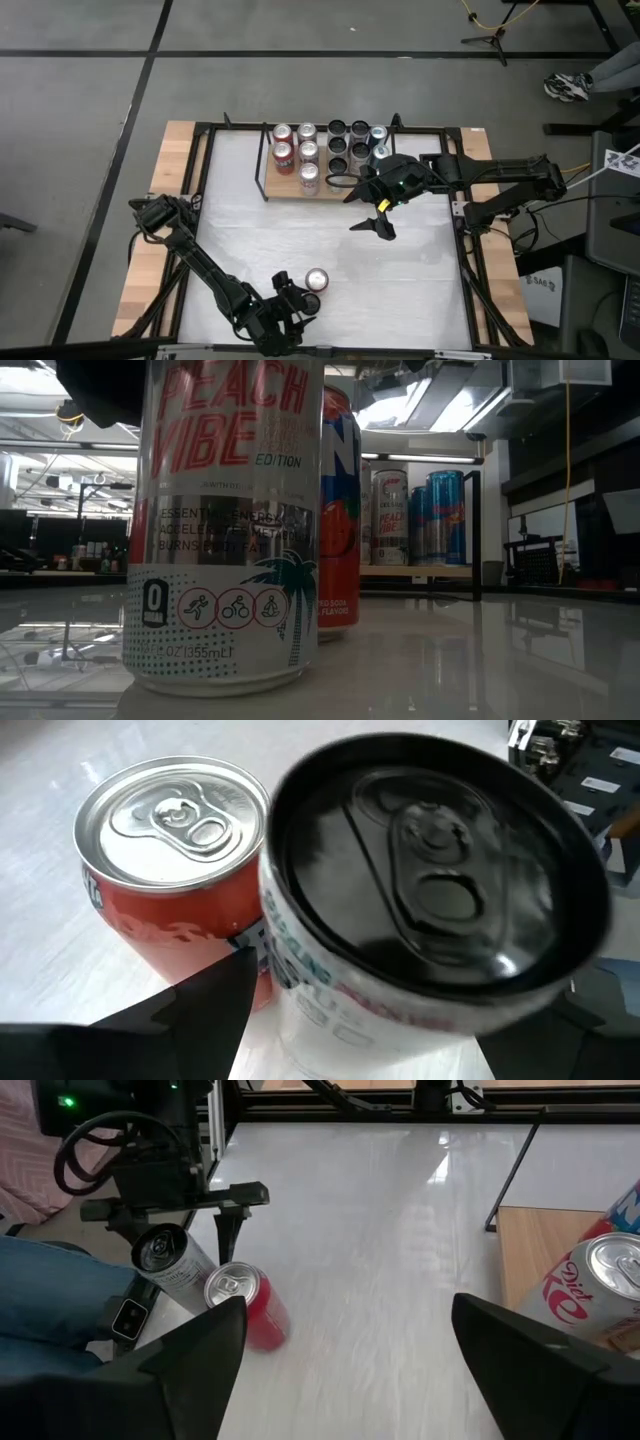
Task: Place canned beverage on shelf
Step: Put the white pink soda can onto the shelf aligned with the other white pink soda cans
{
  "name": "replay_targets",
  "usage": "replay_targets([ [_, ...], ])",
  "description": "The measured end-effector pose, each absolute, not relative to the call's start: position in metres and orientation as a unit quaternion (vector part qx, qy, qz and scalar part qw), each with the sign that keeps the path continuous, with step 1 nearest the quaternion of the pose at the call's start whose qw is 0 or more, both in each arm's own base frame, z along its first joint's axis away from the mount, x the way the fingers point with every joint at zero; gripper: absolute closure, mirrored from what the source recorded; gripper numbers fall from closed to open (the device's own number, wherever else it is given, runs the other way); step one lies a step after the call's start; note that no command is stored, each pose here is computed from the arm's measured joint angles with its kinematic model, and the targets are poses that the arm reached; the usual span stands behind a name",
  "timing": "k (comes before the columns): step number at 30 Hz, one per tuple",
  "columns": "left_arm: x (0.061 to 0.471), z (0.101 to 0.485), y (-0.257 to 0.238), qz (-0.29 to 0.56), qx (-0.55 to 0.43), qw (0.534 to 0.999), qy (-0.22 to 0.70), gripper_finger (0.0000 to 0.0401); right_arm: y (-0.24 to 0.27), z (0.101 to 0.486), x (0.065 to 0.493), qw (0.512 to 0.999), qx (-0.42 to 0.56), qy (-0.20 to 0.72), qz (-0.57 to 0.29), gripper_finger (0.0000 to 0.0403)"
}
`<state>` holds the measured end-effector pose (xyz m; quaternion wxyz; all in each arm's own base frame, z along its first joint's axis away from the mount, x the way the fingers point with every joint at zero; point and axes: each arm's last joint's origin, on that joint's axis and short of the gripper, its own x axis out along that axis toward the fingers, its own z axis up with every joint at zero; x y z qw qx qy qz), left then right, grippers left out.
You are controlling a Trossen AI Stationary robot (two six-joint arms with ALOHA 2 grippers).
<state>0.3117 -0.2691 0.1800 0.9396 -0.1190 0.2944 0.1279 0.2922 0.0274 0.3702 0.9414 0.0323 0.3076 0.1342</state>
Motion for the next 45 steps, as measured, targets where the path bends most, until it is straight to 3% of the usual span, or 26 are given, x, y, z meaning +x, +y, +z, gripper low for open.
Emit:
replay_targets([
  [9, 0.316, 0.180, -0.265, 0.127, -0.126, 0.938, 0.298, 0.0083, 0.027, 0.370, 0.292, 0.941, 0.032, 0.308, 0.134, 0.0056],
  [21, 0.311, 0.193, -0.268, 0.087, -0.151, 0.933, 0.315, 0.0166, 0.029, 0.370, 0.292, 0.938, 0.040, 0.307, 0.156, 0.0056],
  [35, 0.294, 0.288, -0.237, -0.020, -0.244, 0.928, 0.282, 0.0166, 0.031, 0.371, 0.291, 0.927, 0.093, 0.314, 0.183, 0.0056],
  [45, 0.302, 0.358, -0.151, -0.023, -0.137, 0.977, 0.164, 0.0165, 0.030, 0.395, 0.283, 0.925, 0.113, 0.317, 0.176, 0.0056],
])
